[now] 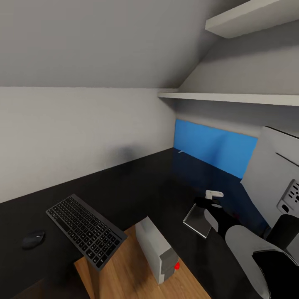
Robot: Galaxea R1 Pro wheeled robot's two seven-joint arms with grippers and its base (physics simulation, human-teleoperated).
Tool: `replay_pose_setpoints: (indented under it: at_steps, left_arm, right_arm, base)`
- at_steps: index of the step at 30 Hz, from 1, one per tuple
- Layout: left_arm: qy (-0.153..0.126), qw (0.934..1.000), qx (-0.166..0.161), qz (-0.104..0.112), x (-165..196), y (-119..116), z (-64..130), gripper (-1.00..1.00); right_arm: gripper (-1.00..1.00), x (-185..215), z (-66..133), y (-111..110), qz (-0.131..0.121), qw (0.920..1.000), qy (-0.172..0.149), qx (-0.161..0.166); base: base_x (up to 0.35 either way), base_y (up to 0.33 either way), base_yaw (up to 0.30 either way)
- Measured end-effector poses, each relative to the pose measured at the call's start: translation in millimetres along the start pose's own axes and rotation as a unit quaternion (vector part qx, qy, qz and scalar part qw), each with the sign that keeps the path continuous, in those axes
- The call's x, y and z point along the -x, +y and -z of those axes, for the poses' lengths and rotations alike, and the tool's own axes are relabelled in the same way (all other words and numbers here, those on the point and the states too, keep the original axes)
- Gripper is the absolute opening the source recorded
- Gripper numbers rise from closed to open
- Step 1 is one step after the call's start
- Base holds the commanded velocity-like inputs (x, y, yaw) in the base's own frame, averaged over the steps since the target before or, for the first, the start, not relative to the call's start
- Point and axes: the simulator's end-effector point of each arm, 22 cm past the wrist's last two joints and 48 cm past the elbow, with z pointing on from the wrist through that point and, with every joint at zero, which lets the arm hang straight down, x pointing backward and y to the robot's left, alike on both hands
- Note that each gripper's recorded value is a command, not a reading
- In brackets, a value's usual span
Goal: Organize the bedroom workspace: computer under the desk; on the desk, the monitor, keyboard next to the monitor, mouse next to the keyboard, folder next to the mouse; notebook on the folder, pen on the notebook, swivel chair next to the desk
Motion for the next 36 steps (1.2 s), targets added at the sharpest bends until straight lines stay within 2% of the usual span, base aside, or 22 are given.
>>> replay_pose_setpoints:
  at_steps: [17, 36]
  left_arm:
    - [0.000, 1.0000, 0.001, 0.000, -20, 2, -11.8, 1.00]
    - [0.000, 1.0000, 0.002, 0.001, -28, 3, -16.3, 1.00]
  right_arm:
    - [1.00, -21, -9.5, -1, 0.001, 1.0000, 0.000, -0.001]
    - [1.00, -32, -13.2, -1, 0.001, 1.0000, 0.004, -0.002]
  base:
    - [0.000, 0.000, 0.000]
    - [0.000, 0.000, 0.000]
